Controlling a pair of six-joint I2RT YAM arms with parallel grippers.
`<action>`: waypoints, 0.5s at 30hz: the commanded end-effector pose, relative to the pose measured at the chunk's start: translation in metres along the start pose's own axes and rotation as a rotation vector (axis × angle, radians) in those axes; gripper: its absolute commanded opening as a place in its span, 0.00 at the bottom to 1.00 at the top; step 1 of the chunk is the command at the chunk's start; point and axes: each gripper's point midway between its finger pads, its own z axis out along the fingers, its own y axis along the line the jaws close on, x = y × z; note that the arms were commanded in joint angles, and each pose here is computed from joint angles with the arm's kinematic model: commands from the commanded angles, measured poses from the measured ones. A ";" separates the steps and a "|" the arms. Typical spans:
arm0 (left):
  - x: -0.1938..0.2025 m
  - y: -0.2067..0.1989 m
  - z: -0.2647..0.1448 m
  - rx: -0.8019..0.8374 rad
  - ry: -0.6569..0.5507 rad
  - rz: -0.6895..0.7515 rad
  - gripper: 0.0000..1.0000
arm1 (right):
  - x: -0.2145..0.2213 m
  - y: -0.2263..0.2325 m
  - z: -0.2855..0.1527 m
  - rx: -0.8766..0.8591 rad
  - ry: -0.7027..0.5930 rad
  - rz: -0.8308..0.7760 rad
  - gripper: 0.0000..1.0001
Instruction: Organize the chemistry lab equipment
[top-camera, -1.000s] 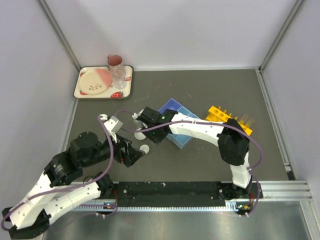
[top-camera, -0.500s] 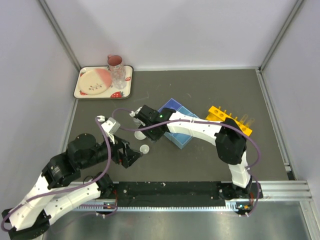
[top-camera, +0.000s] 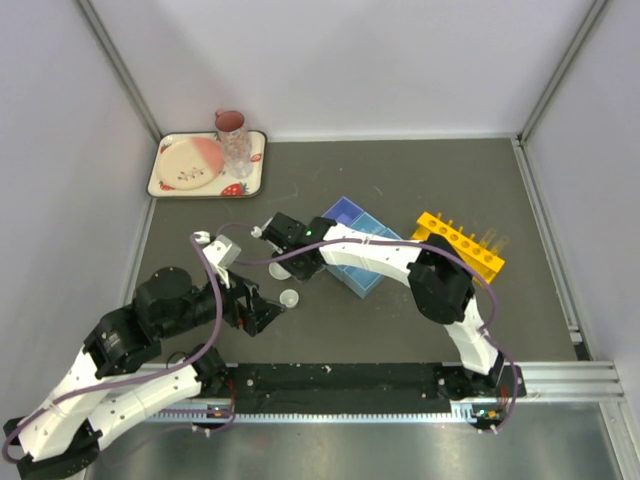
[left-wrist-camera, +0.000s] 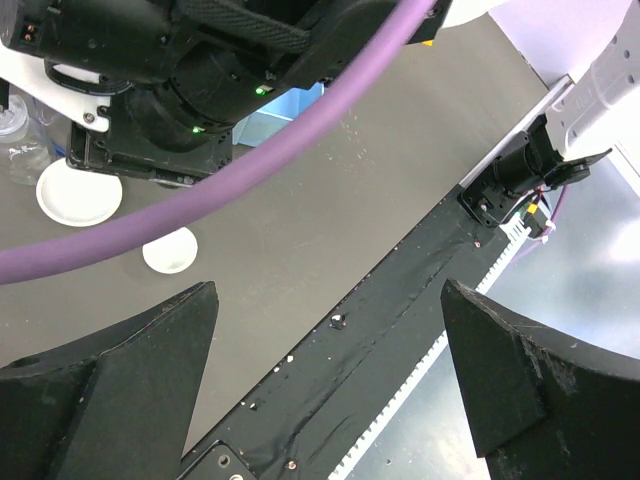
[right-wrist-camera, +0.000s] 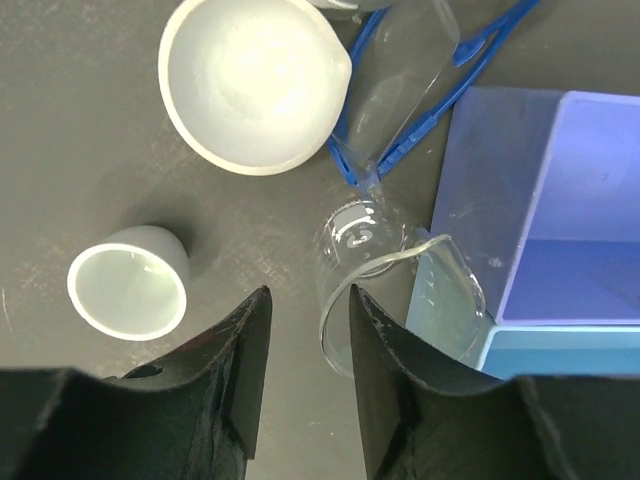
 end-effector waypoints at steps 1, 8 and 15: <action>-0.012 0.000 -0.004 -0.007 -0.043 0.016 0.99 | -0.018 -0.003 -0.001 0.019 -0.046 -0.018 0.32; -0.013 -0.001 -0.007 -0.005 -0.049 0.014 0.99 | -0.008 -0.007 0.002 0.046 -0.022 -0.010 0.00; -0.022 -0.001 -0.019 -0.026 -0.066 0.024 0.99 | -0.017 -0.009 -0.031 0.036 -0.071 0.012 0.00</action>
